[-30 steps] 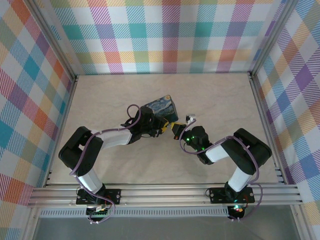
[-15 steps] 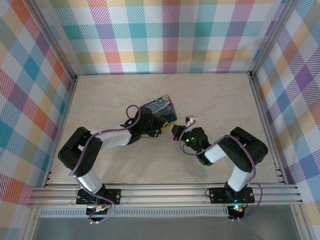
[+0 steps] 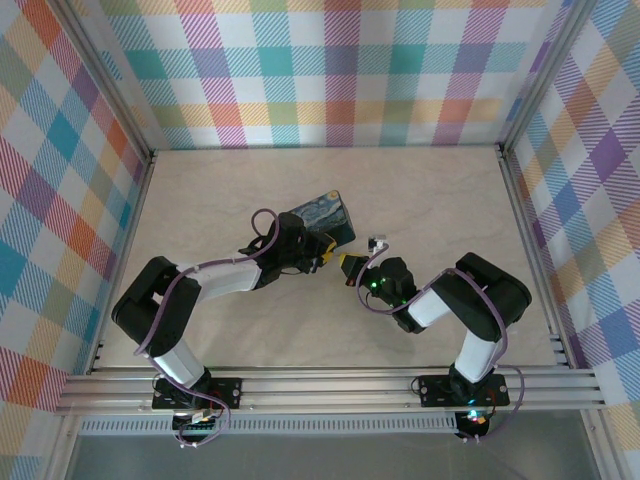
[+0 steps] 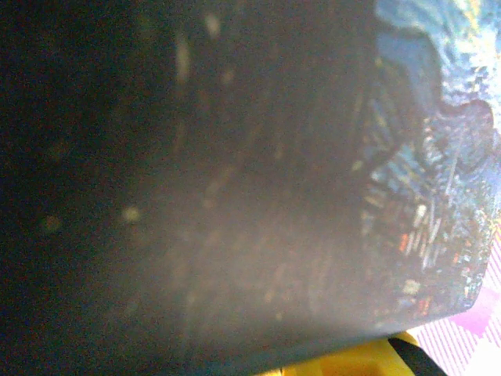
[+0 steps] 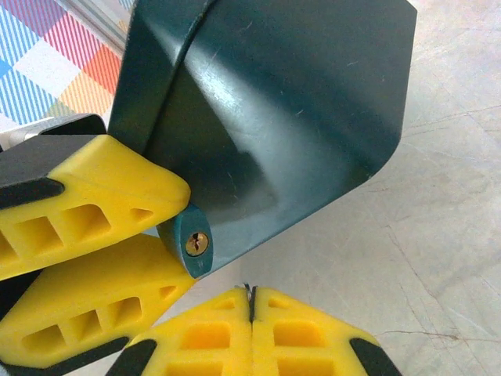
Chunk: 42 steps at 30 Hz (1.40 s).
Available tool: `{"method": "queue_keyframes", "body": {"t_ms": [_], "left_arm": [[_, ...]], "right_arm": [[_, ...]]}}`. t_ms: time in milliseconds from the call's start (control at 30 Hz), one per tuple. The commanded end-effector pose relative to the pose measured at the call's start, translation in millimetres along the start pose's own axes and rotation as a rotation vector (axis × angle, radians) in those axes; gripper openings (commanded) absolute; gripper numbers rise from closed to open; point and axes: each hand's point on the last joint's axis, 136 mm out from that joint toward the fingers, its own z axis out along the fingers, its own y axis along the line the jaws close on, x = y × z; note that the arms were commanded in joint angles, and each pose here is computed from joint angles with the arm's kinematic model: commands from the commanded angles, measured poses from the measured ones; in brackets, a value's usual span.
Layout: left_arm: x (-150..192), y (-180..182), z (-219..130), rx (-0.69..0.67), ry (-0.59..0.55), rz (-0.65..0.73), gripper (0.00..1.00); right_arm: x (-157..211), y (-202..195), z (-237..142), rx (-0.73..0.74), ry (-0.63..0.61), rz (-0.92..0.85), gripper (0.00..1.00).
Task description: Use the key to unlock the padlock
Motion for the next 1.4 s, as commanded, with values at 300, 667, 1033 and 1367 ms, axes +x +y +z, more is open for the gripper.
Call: {"method": "queue_keyframes", "body": {"t_ms": [300, 667, 1033, 1367], "left_arm": [[13, -21, -10, 0.063, 0.041, 0.025, 0.04], [13, -17, -9, 0.054, 0.043, 0.021, 0.04], [13, -16, -8, 0.048, 0.044, 0.019, 0.04], [13, -15, -7, 0.045, 0.045, 0.018, 0.04]], "right_arm": [[-24, 17, -23, -0.105, -0.068, 0.012, 0.00], [-35, 23, -11, -0.129, -0.106, 0.039, 0.00], [-37, 18, -9, -0.109, -0.118, 0.043, 0.00], [-39, 17, -10, -0.106, -0.129, 0.046, 0.00]]}}
